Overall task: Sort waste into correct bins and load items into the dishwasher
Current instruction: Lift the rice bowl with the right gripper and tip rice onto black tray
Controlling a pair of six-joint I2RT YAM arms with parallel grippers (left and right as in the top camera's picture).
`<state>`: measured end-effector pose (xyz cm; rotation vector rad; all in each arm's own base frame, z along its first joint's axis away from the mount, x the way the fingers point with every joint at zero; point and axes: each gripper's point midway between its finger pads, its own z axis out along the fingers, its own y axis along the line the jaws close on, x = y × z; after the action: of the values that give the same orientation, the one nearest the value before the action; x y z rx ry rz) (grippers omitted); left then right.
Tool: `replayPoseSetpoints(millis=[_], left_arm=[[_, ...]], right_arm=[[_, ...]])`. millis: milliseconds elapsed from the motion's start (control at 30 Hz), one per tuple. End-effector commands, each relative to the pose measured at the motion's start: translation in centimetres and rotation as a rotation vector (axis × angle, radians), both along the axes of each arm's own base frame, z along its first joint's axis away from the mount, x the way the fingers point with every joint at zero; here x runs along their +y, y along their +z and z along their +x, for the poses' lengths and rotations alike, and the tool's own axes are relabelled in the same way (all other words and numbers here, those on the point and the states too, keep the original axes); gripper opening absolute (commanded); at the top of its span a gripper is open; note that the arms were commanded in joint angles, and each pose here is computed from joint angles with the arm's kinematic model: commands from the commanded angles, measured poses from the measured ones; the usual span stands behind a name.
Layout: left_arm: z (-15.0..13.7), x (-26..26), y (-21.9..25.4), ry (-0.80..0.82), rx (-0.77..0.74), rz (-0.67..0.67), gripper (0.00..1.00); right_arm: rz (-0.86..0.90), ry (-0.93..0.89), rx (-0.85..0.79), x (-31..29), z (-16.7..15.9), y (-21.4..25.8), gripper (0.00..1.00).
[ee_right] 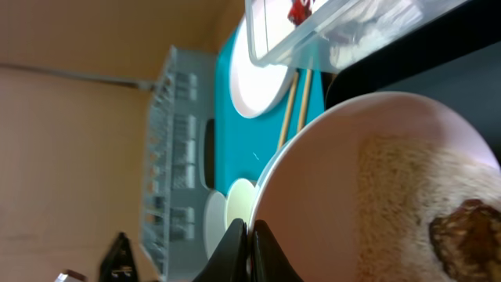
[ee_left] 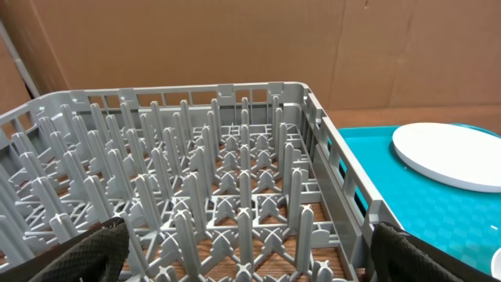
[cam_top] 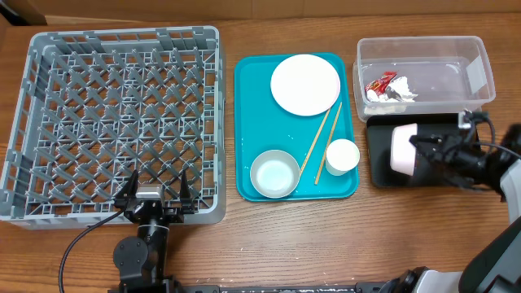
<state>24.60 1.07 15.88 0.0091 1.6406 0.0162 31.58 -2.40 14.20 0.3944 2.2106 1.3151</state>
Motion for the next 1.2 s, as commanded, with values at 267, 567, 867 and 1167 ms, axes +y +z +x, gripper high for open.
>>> replayPoseSetpoints(millis=[267, 567, 867, 1167], left_arm=[[0.0, 0.2, 0.0, 0.009, -0.004, -0.009, 1.00], [0.0, 0.2, 0.0, 0.009, -0.004, -0.009, 1.00], [0.0, 0.2, 0.0, 0.009, -0.004, -0.009, 1.00], [0.0, 0.2, 0.0, 0.009, -0.004, -0.009, 1.00]], right_arm=[[0.377, -0.007, -0.187, -1.2, 0.6, 1.9, 0.04], [0.485, -0.072, -0.054, -2.9, 1.3, 0.5, 0.04], [0.634, -0.205, 0.101, -6.1, 0.8, 0.6, 0.04], [0.611, -0.190, 0.077, -6.0, 1.1, 0.7, 0.04]])
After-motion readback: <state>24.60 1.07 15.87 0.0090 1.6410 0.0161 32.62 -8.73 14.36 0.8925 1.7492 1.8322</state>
